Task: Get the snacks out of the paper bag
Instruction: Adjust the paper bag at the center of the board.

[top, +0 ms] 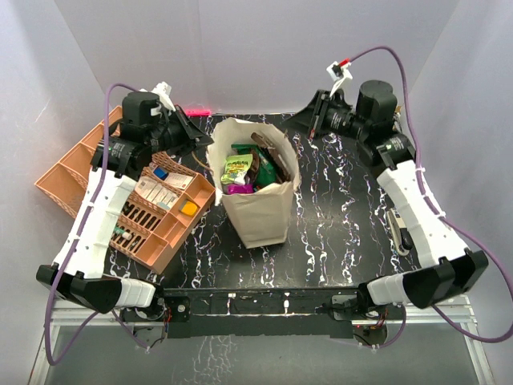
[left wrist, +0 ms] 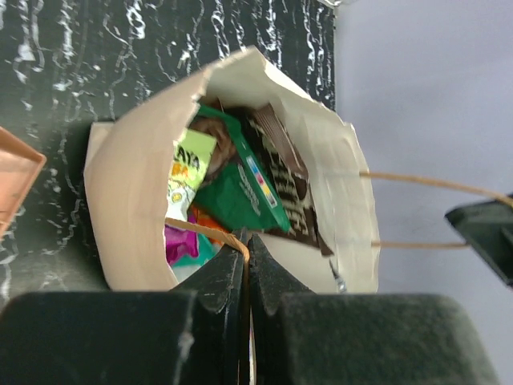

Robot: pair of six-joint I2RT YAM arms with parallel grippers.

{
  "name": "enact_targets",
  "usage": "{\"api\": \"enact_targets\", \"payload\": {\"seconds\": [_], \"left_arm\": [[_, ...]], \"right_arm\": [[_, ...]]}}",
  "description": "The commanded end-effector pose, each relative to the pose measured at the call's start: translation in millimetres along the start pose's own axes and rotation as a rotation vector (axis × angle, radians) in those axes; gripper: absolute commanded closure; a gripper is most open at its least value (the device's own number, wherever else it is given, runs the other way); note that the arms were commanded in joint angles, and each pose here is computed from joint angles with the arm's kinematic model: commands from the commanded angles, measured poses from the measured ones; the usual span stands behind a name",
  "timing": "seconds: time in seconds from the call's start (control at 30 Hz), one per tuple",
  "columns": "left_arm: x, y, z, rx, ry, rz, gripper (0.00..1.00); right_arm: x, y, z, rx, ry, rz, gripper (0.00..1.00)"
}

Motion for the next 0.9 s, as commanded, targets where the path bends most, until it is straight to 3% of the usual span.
{"api": "enact_targets", "payload": {"seconds": [0.0,0.17,0.37,0.63,0.73,0.87], "left_arm": [[-21,41,-33,0.145,-0.170,-0.123,1.00],[-23,35,-35,0.181,-0.214,-0.098,1.00],[-8,29,-29,0.324,-0.276,-0.014,1.00],[8,41,-25,0.440,-0.315,0.019,1.00],[7,43,-27,0.464,-0.313,0.007,1.00],[6,44,-30,0.466,-0.308,0.004,1.00]], "right_arm": [[-7,6,49,-0.223,0.098,-0.147,0.92],[21,8,45,-0.222,0.050,-0.072,0.92],[50,18,28,-0.041,0.022,0.024,0.82],[62,37,6,0.283,0.107,0.206,0.42],[48,48,4,0.436,0.174,0.205,0.24],[22,58,8,0.557,0.243,0.149,0.14]]}}
Point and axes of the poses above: each gripper's point midway between its finger pads, its own y axis back along the fingers, its own z axis along the line the jaws close on, x = y × z, the point moved 10 cm from there along y, back along the fingers, and after that the axes turned 8 degrees about y, right-handed, at the moved point
